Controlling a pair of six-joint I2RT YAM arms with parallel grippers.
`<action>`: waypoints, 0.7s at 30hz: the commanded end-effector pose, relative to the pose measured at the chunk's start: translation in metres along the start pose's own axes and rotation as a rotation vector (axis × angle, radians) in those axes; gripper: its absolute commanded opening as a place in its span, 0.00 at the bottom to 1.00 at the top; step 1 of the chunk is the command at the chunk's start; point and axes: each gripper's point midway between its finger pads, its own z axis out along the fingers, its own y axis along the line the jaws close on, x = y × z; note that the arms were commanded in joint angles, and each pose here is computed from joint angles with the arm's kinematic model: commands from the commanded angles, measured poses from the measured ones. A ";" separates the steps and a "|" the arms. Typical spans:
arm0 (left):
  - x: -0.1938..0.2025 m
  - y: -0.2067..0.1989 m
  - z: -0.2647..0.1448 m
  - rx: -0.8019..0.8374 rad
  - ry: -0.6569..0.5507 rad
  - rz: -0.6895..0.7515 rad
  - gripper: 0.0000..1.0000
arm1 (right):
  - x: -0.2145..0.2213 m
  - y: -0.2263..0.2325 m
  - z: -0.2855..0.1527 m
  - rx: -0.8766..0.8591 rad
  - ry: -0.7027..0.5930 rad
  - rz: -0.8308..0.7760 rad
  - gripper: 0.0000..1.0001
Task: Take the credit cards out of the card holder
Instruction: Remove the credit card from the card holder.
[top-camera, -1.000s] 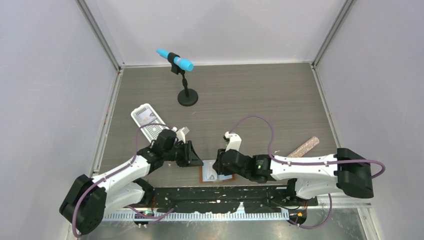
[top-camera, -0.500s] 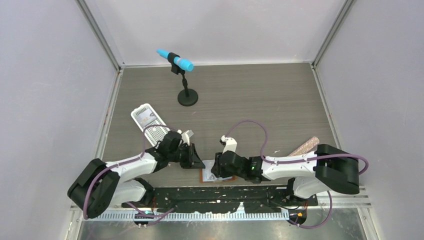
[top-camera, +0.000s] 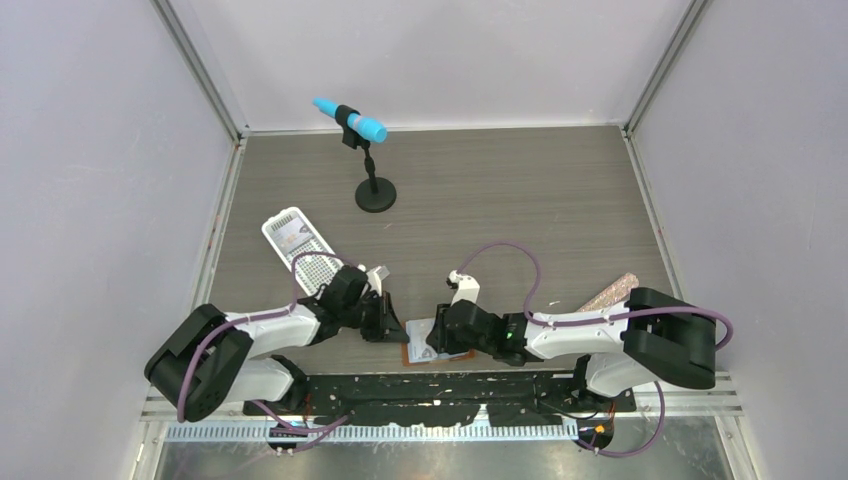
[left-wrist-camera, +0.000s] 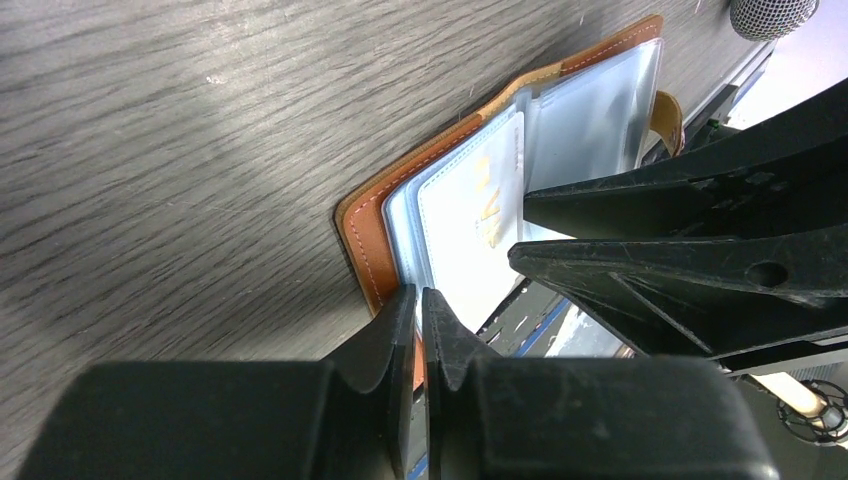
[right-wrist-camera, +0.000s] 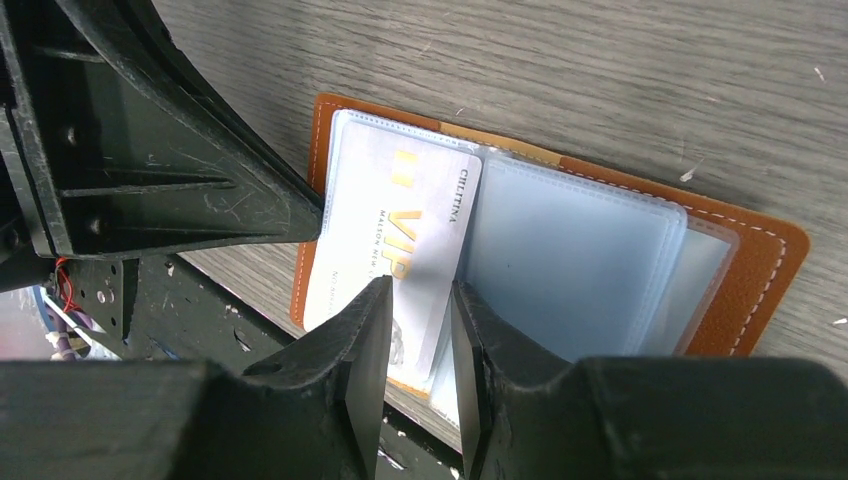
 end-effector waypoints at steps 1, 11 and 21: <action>0.000 0.014 0.003 -0.051 -0.017 0.034 0.09 | 0.000 -0.004 0.002 0.004 -0.005 0.013 0.35; 0.001 0.020 0.005 -0.074 -0.009 0.031 0.06 | -0.004 -0.001 0.003 -0.060 -0.015 0.066 0.38; 0.003 0.020 0.008 -0.081 0.001 0.034 0.06 | -0.006 0.000 0.001 -0.200 -0.054 0.147 0.30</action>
